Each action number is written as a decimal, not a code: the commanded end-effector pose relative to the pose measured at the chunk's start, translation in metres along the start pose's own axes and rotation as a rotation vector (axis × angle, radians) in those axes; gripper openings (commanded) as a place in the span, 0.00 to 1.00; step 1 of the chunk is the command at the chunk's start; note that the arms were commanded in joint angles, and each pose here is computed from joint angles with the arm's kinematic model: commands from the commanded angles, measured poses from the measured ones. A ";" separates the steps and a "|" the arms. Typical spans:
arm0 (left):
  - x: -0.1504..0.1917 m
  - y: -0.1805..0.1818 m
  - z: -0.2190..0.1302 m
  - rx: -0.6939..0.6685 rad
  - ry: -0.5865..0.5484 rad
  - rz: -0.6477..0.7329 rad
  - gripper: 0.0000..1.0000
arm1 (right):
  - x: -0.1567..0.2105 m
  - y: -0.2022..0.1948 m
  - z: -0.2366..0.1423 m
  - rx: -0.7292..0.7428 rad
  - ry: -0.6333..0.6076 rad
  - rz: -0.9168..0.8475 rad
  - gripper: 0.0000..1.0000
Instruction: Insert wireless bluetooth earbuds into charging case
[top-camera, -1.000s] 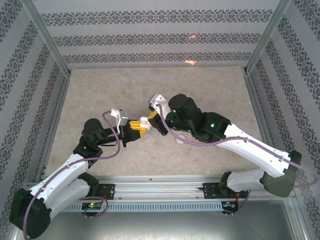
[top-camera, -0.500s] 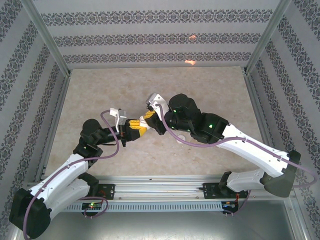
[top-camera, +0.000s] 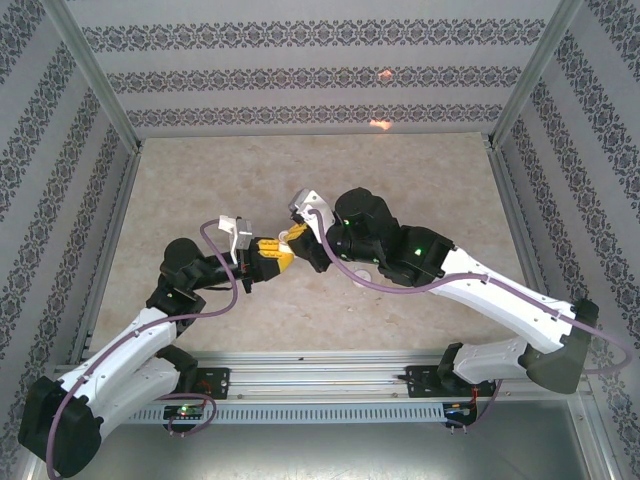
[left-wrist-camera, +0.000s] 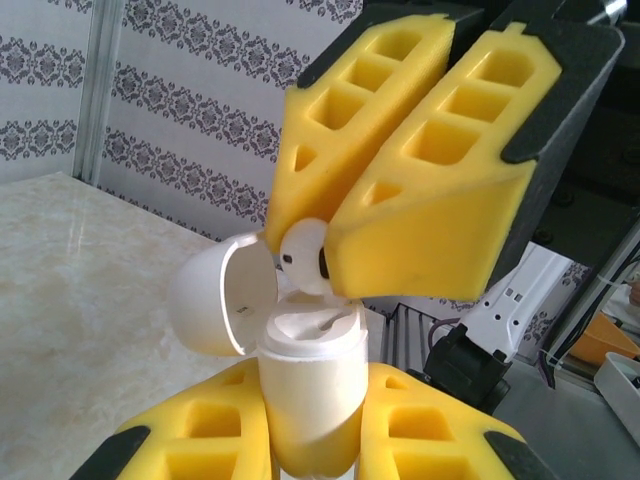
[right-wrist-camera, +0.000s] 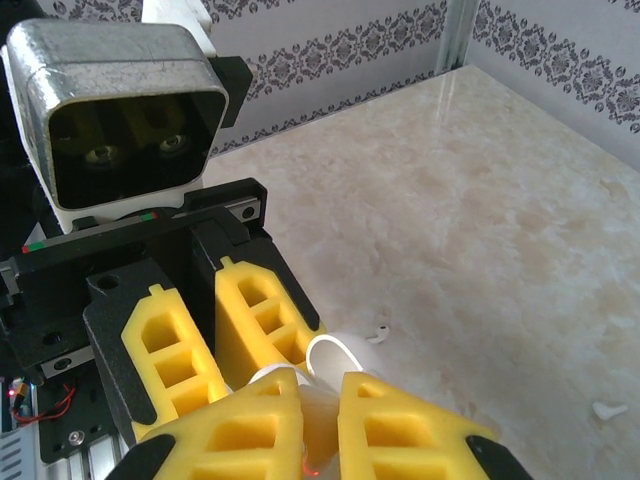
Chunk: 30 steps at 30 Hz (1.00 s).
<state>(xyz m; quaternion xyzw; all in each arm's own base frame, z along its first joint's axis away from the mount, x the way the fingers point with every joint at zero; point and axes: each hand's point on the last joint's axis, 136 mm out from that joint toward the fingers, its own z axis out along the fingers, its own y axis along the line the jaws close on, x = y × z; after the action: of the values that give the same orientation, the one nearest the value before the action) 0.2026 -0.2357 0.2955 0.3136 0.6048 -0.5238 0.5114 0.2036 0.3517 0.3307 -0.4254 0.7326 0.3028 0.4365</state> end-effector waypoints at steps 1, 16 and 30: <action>-0.008 -0.011 0.000 0.044 -0.031 0.039 0.00 | -0.006 0.011 0.003 -0.049 -0.012 0.000 0.11; 0.014 -0.022 -0.008 0.089 0.006 0.221 0.00 | -0.028 0.014 -0.021 -0.047 -0.061 0.011 0.10; 0.008 -0.017 -0.007 0.066 -0.025 0.179 0.00 | -0.003 0.024 -0.002 -0.081 -0.004 -0.054 0.10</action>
<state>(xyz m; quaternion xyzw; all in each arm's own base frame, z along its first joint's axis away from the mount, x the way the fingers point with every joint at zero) 0.1869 -0.2337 0.2831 0.3731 0.5706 -0.4932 0.5404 0.1842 0.3582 0.3434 -0.4477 0.7149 0.3290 0.4246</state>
